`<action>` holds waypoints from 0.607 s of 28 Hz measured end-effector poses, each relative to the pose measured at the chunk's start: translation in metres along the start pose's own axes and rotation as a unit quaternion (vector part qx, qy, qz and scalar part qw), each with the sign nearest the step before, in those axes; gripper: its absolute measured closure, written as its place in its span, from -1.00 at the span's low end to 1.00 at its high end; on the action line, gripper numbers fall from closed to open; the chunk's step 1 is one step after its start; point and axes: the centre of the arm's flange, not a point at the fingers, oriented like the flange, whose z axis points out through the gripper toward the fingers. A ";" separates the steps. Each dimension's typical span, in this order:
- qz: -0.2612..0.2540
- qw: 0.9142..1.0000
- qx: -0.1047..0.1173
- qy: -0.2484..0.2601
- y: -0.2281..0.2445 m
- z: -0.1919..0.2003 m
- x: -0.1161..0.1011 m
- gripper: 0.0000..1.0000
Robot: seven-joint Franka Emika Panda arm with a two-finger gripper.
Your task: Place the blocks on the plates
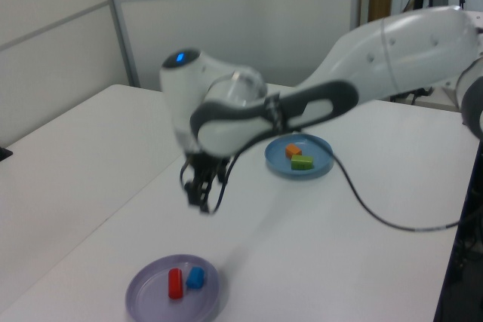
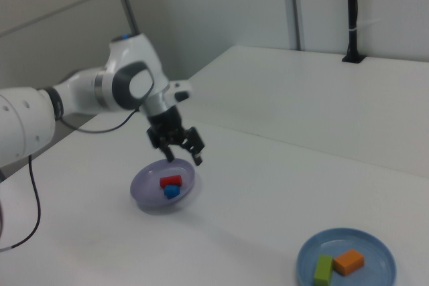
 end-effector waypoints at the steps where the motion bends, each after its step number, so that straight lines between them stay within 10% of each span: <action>1: 0.012 1.000 -0.002 -0.003 0.017 -0.011 -0.004 -1.00; 17: 0.095 0.994 0.013 -0.047 0.127 -0.134 -0.093 -1.00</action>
